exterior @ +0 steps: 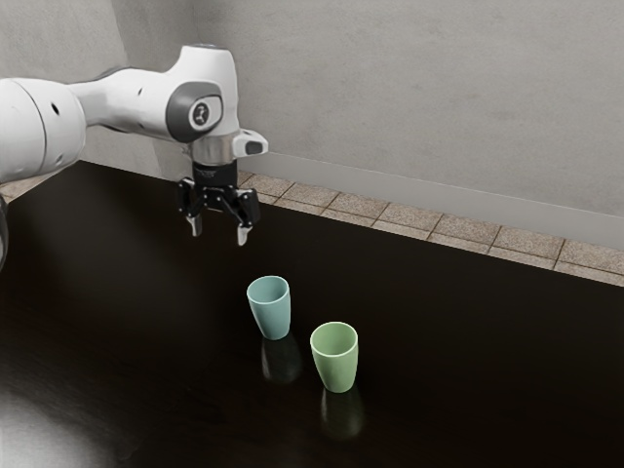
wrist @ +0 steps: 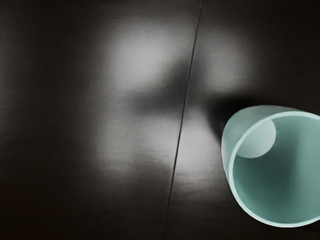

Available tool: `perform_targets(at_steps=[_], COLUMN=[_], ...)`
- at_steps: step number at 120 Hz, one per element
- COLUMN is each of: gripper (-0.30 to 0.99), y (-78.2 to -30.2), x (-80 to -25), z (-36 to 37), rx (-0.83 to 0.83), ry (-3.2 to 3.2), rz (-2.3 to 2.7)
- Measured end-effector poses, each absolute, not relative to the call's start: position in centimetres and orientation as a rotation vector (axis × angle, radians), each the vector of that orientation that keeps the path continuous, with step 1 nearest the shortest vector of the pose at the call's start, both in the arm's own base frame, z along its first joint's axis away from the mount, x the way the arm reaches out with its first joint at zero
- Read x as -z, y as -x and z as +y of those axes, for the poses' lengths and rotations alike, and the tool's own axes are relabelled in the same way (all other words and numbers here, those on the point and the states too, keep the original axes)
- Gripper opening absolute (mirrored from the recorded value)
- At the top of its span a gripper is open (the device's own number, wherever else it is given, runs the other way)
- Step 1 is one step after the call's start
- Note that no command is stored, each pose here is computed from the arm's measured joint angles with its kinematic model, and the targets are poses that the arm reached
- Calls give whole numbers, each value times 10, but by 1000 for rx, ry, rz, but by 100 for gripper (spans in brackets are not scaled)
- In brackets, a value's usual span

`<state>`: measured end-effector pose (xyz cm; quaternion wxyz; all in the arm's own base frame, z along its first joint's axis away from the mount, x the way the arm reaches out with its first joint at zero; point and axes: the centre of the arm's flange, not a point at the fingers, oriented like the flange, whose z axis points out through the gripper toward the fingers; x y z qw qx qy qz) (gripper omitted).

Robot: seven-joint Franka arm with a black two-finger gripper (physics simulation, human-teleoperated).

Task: Place the left cup onto the right cup

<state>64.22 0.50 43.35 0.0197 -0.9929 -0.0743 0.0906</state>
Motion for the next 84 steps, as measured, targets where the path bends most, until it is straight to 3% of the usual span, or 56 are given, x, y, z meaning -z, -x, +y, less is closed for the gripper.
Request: perform_targets(at_steps=[47,84], gripper=[69,69], y=[-662,-638], x=[-397,-360], z=[0,-11], rx=[-177,-217], ry=[3100,3100], rz=[-236,-220])
